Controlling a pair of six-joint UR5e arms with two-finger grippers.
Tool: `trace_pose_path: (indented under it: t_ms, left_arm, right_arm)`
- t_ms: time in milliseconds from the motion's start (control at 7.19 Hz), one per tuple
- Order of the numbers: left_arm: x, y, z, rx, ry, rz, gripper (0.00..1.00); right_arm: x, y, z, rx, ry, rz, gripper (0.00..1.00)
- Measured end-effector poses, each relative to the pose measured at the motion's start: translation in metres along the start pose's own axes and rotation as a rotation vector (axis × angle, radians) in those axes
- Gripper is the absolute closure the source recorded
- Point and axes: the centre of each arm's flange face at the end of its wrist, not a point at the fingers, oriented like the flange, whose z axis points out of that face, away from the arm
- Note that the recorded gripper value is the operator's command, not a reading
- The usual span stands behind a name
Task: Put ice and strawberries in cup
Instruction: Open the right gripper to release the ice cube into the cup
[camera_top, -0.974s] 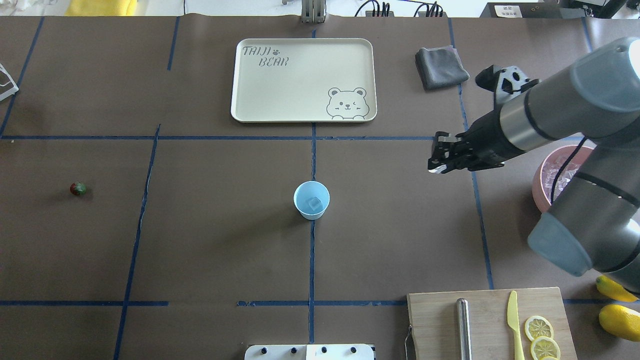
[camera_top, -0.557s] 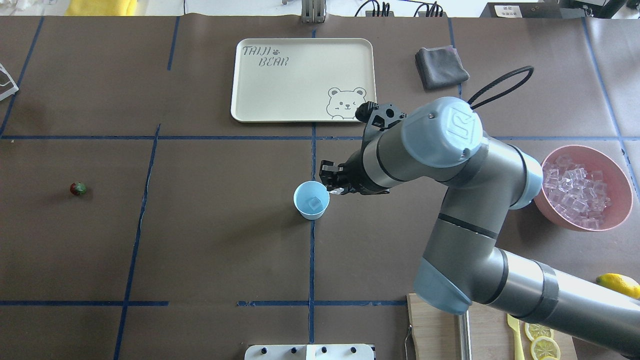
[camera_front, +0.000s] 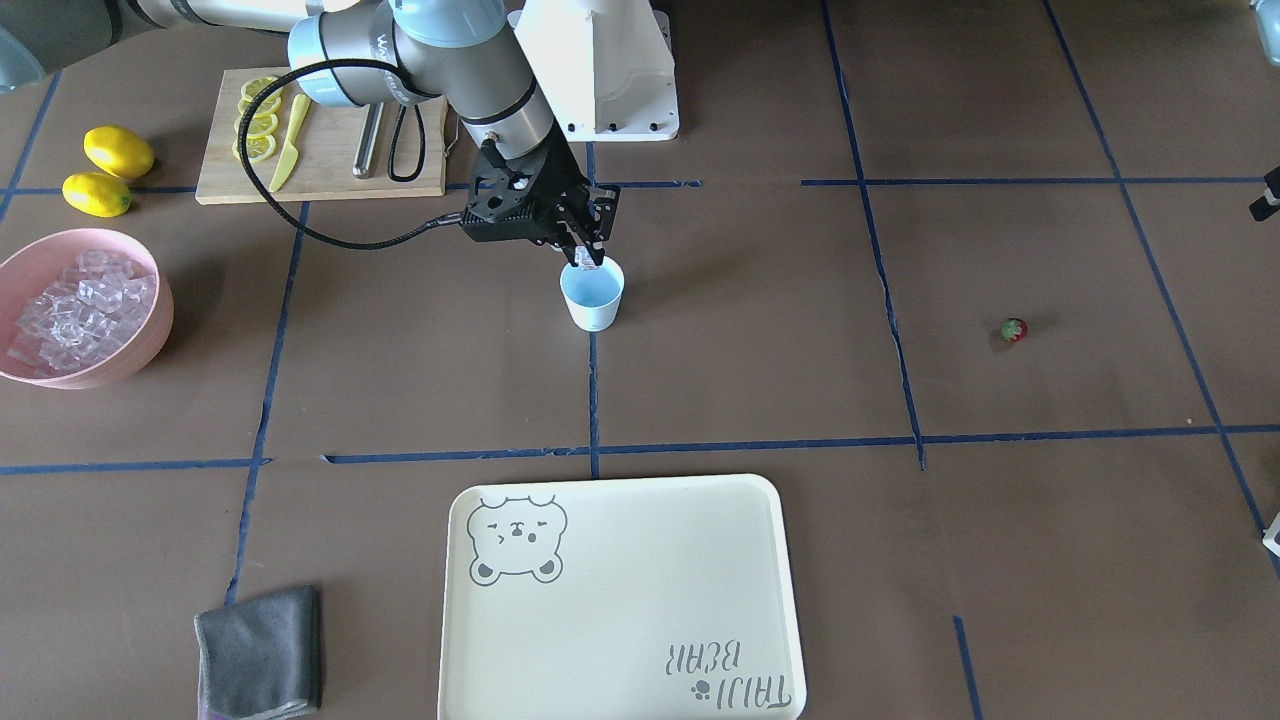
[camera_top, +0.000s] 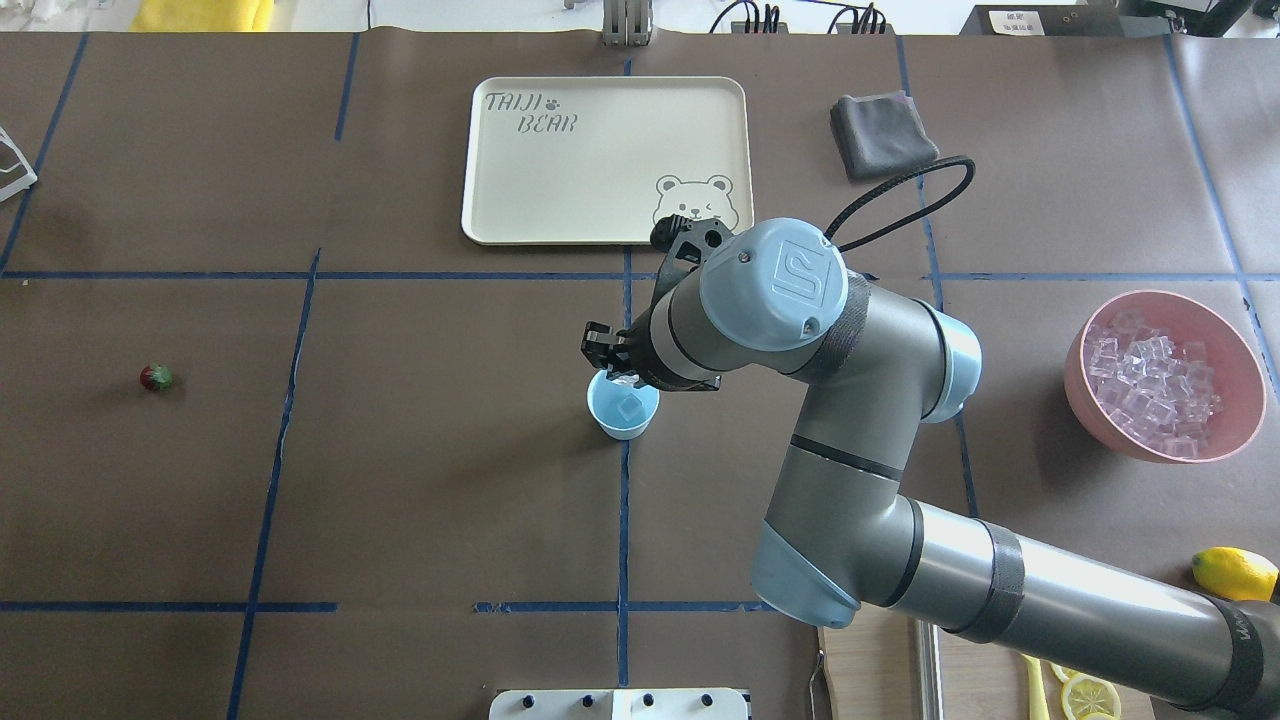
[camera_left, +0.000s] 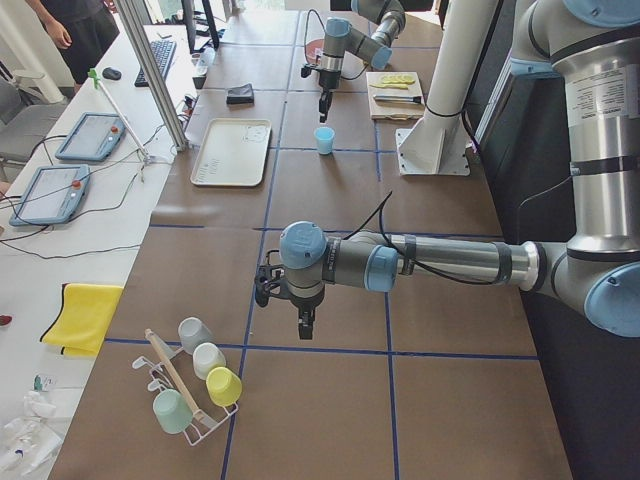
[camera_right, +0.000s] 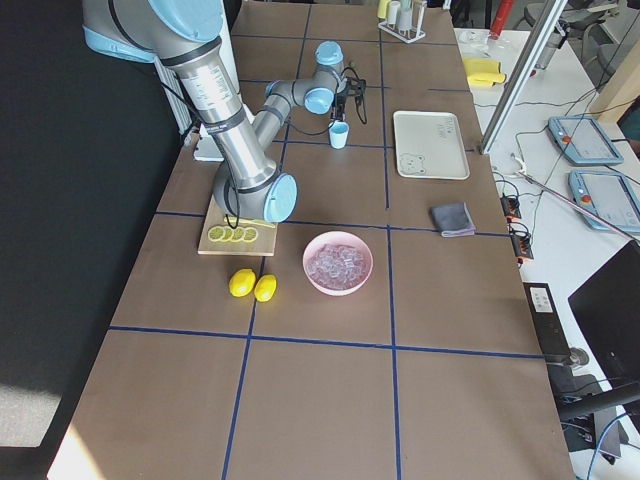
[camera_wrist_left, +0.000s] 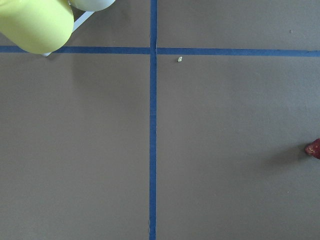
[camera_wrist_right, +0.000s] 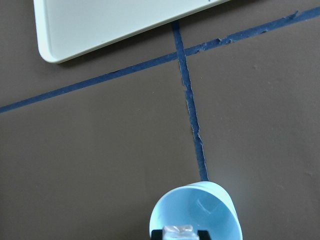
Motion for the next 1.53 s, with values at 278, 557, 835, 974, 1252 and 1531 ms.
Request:
trace_pose_path:
  t_ms: [278, 557, 835, 974, 1252, 1531]
  left_arm:
    - [0.001, 0.0, 0.0, 0.001, 0.001, 0.002, 0.0]
    - [0.001, 0.0, -0.001, 0.002, 0.001, 0.002, 0.0]
    - [0.001, 0.0, -0.001, 0.001, 0.002, 0.001, 0.0]
    - [0.001, 0.0, -0.001, 0.001, 0.001, 0.001, 0.0]
    - [0.0, 0.0, 0.0, 0.0, 0.001, 0.0, 0.0]
    - [0.0, 0.001, 0.0, 0.0, 0.001, 0.0, 0.0]
  right_arm:
    - [0.002, 0.008, 0.012, 0.007, 0.017, -0.006, 0.63]
    - [0.003, 0.016, 0.018, 0.008, 0.024, -0.012, 0.57]
    - [0.003, 0.017, 0.019, 0.009, 0.025, -0.013, 0.56]
    - [0.002, 0.018, 0.019, 0.009, 0.024, -0.013, 0.54]
    - [0.001, 0.018, 0.016, 0.011, 0.019, -0.014, 0.48]
    - [0.0, 0.016, 0.013, 0.013, 0.015, -0.014, 0.15]
